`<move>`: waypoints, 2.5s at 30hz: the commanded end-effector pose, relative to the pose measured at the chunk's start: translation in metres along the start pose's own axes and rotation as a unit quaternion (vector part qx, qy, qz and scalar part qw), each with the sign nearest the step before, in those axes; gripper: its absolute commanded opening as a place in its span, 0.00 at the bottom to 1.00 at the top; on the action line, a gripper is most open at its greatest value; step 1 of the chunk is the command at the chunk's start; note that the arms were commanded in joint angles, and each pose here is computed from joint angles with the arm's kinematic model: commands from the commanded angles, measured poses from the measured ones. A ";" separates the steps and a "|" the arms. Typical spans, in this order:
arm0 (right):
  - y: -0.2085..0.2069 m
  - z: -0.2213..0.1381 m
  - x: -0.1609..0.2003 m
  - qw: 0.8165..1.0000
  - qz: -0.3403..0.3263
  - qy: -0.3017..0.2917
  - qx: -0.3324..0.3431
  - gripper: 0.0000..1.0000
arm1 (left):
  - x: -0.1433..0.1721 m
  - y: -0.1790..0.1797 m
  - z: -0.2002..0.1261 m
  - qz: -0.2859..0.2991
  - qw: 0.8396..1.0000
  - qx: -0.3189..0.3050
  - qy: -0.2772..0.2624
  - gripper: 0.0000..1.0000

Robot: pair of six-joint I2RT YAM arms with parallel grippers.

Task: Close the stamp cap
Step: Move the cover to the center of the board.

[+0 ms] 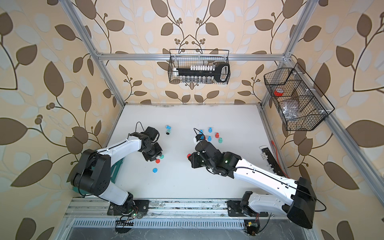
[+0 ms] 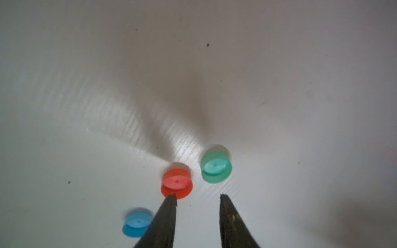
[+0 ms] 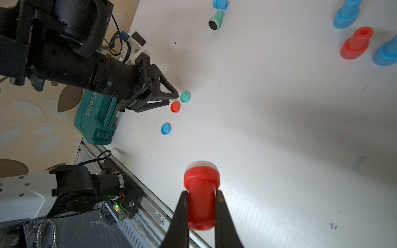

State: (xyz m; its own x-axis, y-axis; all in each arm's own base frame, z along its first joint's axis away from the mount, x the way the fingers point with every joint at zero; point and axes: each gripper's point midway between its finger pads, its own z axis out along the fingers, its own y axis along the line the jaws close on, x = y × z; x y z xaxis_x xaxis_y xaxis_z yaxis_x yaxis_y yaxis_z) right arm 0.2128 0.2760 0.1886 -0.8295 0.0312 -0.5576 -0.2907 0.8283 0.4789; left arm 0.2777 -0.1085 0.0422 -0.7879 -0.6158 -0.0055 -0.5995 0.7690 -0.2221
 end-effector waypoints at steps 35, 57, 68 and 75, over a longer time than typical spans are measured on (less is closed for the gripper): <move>-0.011 -0.005 -0.002 1.000 0.020 -0.010 -0.002 0.07 | 0.010 -0.009 -0.006 0.042 0.999 -0.003 -0.017 0.34; -0.017 -0.008 -0.001 0.999 0.031 -0.016 0.001 0.07 | 0.003 0.001 0.013 0.062 0.998 -0.028 -0.010 0.33; -0.016 -0.015 -0.006 0.999 0.024 -0.023 0.000 0.07 | 0.022 0.011 0.029 0.070 0.997 -0.039 0.017 0.32; -0.016 -0.026 -0.015 0.999 0.014 -0.036 0.004 0.07 | 0.071 0.003 0.032 0.088 0.995 -0.040 0.035 0.32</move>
State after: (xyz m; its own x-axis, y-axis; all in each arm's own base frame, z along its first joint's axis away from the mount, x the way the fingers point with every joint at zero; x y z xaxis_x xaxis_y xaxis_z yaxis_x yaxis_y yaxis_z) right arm 0.2148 0.2530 0.1940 -0.8207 0.0934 -0.5636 -0.2522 0.8260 0.5041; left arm 0.2536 -0.1488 0.0186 -0.8904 -0.4547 -0.0210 -0.4433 0.8766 -0.1873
